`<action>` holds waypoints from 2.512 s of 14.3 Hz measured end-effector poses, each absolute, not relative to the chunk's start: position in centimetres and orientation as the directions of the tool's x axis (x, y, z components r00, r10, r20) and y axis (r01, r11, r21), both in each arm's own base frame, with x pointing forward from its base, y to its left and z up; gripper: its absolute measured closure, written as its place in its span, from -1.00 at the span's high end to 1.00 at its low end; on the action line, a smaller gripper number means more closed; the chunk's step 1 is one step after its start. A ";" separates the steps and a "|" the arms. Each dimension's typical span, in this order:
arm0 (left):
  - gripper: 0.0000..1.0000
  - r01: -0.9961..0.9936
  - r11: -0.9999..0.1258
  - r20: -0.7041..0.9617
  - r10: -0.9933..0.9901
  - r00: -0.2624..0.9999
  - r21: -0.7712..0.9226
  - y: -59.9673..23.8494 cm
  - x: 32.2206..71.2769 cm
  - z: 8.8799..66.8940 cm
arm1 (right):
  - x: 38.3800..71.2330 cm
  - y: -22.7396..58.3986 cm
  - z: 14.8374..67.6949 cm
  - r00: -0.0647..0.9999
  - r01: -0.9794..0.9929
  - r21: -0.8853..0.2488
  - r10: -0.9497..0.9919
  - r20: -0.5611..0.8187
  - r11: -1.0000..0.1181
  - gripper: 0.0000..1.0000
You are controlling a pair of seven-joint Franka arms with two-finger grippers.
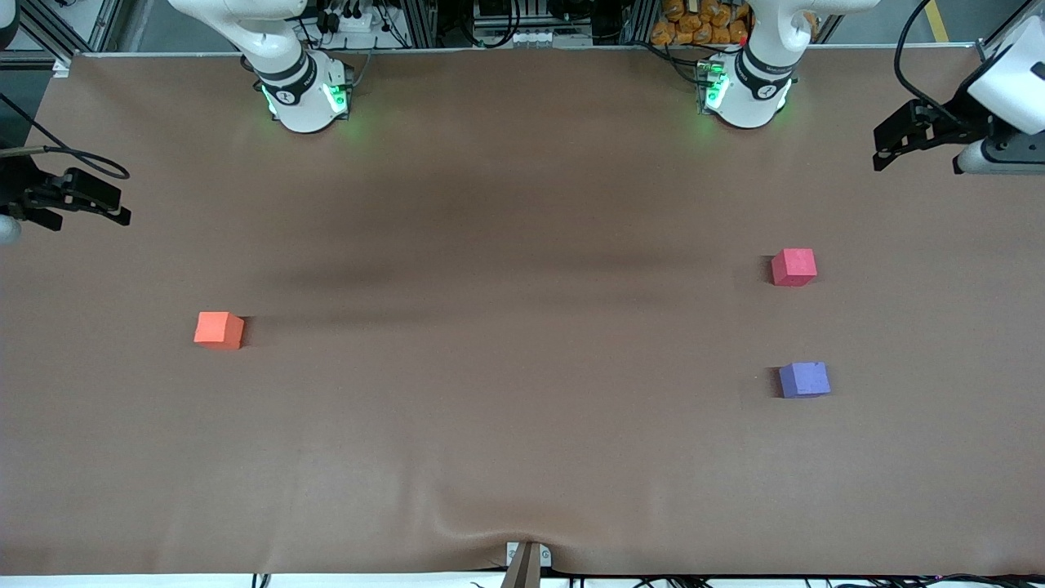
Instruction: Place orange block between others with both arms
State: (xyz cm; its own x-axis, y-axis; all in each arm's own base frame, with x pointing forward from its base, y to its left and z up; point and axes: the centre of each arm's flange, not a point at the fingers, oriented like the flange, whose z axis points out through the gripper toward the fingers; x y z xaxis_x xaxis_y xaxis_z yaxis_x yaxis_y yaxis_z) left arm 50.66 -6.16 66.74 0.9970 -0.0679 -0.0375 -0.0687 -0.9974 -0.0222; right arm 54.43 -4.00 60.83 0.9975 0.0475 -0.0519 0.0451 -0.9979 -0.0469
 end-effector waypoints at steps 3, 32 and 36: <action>1.00 -0.067 -0.997 -0.033 -0.067 0.997 -0.022 -6.1 50.7 67.0 | 53.6 -4.4 61.7 0.998 -0.017 -0.008 -0.017 -0.061 -1.000 1.00; 1.00 -0.067 -0.998 -0.030 -0.066 0.997 -0.023 -6.2 51.4 66.9 | 52.8 -6.2 56.1 0.977 -0.128 0.006 -0.127 -0.173 -0.992 1.00; 1.00 -0.067 -0.998 -0.025 -0.066 0.997 -0.022 -6.2 51.4 67.1 | 52.8 -6.2 56.1 0.977 -0.127 0.006 -0.126 -0.173 -0.992 1.00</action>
State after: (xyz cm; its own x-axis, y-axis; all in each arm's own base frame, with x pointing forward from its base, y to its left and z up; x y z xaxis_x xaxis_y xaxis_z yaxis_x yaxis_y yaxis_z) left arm 51.38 -6.19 67.12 0.9975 -0.0663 -0.0246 -0.0669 -0.9975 -0.0224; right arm 52.84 -6.18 56.05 0.9769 -0.1262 -0.1726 -0.1270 -0.9919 0.0061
